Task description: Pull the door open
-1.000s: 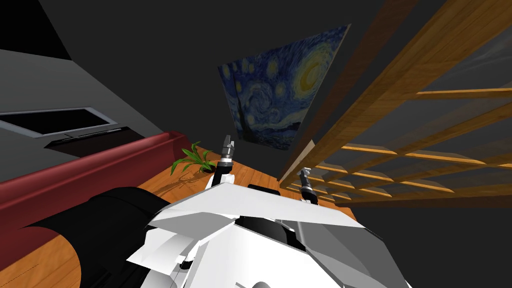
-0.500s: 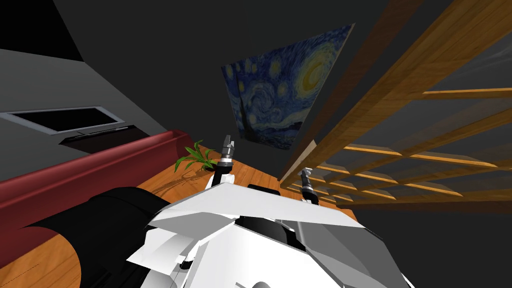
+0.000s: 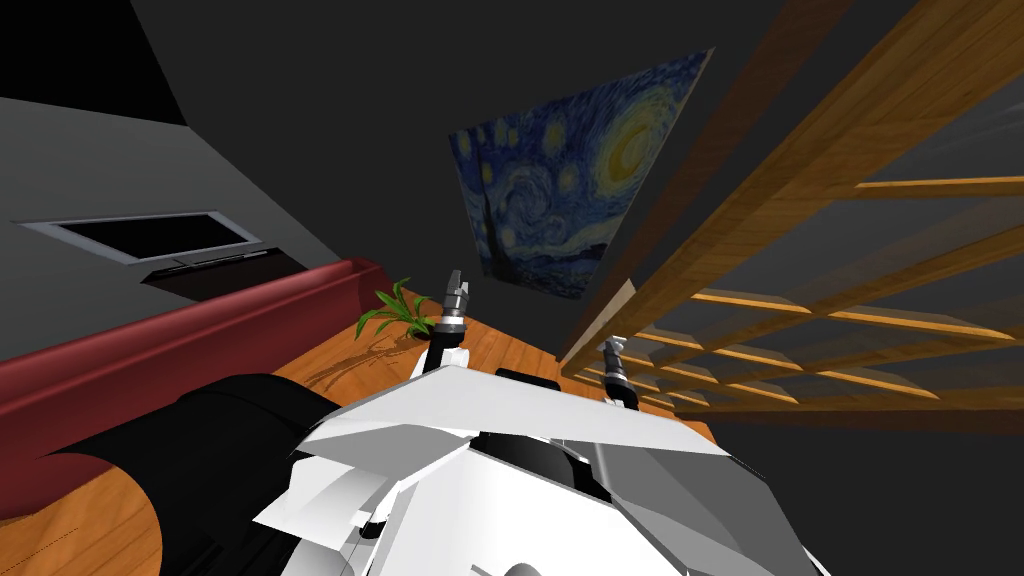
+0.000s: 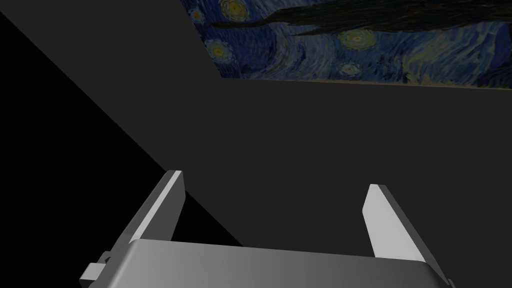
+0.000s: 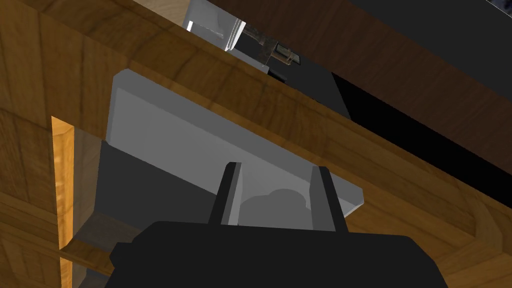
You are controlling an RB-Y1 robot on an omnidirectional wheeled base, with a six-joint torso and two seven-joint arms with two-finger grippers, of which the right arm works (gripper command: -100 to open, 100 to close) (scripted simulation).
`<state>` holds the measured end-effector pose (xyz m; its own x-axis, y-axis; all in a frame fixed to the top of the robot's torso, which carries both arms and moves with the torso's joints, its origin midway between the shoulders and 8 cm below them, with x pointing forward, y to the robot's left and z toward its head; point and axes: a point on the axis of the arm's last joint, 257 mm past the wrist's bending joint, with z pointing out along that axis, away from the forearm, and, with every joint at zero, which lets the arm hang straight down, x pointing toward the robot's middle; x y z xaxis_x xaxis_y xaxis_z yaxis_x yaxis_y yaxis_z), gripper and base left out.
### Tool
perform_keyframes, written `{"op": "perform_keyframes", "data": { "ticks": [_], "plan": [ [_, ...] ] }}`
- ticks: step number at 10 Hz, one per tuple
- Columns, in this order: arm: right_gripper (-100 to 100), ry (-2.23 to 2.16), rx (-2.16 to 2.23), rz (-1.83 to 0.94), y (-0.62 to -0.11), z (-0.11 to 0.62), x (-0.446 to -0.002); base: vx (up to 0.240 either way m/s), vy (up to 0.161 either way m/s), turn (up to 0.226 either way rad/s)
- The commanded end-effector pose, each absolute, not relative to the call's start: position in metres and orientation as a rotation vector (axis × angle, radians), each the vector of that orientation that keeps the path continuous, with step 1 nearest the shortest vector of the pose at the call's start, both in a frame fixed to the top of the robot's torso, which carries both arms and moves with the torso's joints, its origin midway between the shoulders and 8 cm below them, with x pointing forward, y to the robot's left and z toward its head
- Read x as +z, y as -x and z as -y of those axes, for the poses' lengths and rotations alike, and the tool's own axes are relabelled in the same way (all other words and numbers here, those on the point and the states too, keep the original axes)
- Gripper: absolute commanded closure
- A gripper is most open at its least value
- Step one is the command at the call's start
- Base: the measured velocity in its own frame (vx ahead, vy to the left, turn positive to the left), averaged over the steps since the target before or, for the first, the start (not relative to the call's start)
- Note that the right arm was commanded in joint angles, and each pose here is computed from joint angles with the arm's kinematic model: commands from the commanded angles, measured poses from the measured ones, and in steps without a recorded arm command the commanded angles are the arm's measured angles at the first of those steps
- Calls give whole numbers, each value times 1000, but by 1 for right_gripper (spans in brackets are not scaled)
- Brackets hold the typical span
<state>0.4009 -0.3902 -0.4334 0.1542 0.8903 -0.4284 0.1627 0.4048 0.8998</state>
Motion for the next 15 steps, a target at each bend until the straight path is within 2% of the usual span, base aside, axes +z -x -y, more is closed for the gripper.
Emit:
{"op": "perform_keyframes", "data": {
  "ticks": [1,15],
  "plan": [
    [100,-1105,708,-1308,-394,402,-437,-23,-9,58],
    [100,-1327,939,-1119,-396,411,-431,-25,-6,39]
  ]
}}
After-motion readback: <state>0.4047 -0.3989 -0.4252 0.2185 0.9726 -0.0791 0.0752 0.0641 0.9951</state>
